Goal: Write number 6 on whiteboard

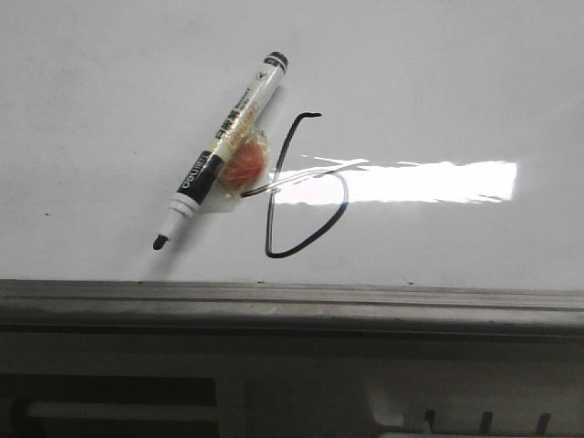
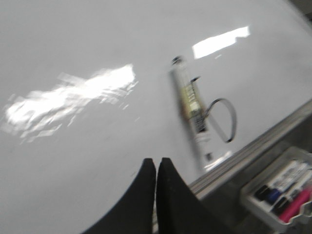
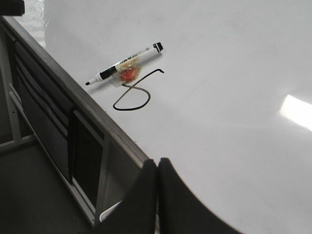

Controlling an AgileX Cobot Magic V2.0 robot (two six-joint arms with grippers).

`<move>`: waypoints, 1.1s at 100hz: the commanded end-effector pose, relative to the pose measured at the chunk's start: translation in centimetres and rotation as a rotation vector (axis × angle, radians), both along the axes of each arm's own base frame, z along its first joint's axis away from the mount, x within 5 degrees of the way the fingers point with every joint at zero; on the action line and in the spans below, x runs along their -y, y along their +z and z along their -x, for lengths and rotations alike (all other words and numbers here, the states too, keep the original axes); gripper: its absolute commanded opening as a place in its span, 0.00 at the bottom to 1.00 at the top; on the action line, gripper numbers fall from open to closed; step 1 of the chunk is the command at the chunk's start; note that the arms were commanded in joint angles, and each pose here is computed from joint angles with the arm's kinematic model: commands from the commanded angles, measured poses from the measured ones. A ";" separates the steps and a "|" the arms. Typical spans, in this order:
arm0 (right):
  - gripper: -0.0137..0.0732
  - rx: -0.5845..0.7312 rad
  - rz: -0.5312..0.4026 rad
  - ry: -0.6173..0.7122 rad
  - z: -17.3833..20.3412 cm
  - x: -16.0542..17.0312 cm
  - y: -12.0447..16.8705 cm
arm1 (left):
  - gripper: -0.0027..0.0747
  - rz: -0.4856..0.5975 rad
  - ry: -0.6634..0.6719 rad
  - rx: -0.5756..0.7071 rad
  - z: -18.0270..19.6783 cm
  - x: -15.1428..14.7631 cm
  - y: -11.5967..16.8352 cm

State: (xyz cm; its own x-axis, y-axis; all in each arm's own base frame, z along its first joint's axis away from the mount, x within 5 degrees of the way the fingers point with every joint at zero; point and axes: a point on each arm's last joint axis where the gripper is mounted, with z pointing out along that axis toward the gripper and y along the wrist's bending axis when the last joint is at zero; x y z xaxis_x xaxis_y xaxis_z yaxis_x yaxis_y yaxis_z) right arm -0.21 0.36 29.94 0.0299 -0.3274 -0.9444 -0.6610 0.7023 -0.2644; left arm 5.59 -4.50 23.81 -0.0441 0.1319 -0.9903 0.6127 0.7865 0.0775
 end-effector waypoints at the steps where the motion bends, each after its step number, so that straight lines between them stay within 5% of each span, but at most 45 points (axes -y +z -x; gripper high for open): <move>1: 0.10 0.082 -0.061 -0.013 0.2 0.2 1.3 | 0.01 0.115 0.216 -0.048 -0.6 -1.5 -0.5; 14: 0.10 0.082 -0.061 -0.013 0.2 0.2 1.3 | 0.01 0.134 0.415 -0.031 -0.5 -3.0 -2.2; 28: 0.10 0.082 -0.061 -0.013 0.2 0.2 1.3 | 0.01 0.127 0.490 -0.016 -0.2 -3.5 -4.2; 46: 0.10 0.082 -0.061 -0.013 0.2 0.2 1.3 | 0.01 0.091 0.520 -0.128 -0.1 -3.7 -6.2; 59: 0.10 0.082 -0.061 -0.013 0.2 0.2 1.3 | 0.01 0.173 0.514 -0.258 0.2 -3.4 -7.0; 110: 0.10 0.082 -0.061 -0.013 0.2 0.2 1.3 | 0.01 0.242 0.504 -0.282 0.2 -3.2 -6.9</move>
State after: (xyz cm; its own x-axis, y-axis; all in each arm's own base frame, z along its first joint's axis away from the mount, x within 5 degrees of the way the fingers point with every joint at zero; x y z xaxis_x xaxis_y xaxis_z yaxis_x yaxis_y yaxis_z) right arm -0.19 0.35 29.92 0.0288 -0.3279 -0.9443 -0.6599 0.7033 -0.2643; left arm 5.22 -1.27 18.12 -0.2905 -0.1811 -0.9396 0.1424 0.9628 -0.2296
